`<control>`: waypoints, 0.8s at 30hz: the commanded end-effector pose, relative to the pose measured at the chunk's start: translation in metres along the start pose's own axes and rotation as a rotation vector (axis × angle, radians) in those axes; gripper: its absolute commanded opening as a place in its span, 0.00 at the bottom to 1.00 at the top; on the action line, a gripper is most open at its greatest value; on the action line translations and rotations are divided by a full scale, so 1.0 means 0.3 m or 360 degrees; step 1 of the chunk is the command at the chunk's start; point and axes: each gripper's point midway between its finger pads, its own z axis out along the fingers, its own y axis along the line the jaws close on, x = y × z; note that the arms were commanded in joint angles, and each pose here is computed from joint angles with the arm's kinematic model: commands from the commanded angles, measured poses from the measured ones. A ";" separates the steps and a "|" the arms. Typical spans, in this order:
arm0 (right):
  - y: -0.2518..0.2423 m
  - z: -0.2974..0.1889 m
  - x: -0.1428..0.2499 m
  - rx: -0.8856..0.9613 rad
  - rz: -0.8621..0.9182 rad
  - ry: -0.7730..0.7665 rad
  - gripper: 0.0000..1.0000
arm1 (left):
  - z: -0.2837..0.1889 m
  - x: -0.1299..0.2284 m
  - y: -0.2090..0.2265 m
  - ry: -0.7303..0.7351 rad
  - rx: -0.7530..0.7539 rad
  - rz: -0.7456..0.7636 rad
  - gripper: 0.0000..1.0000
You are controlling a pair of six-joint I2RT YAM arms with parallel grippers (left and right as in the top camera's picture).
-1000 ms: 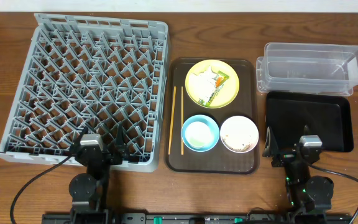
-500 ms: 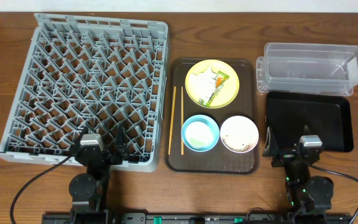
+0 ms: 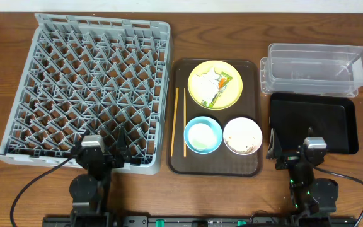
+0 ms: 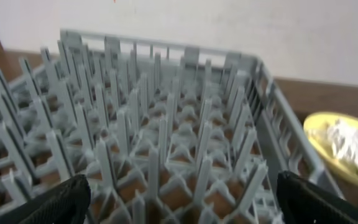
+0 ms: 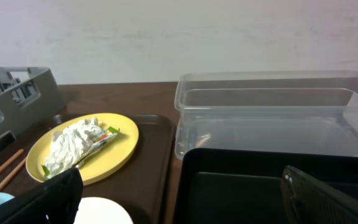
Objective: Sort waste into correct bins and load items into the dishwasher
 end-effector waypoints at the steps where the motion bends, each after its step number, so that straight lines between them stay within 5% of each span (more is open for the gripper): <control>1: -0.002 -0.007 -0.030 0.0018 0.0044 0.0017 0.99 | -0.012 -0.007 -0.003 0.0099 -0.0004 -0.0019 0.96; 11: 0.001 0.007 -0.075 0.0045 0.0047 0.0319 0.99 | -0.032 -0.068 -0.010 0.0430 -0.0046 -0.0021 0.96; 24: 0.017 0.068 -0.090 0.0089 0.0089 0.1136 0.99 | -0.077 -0.118 -0.019 0.1124 -0.0129 -0.0029 0.96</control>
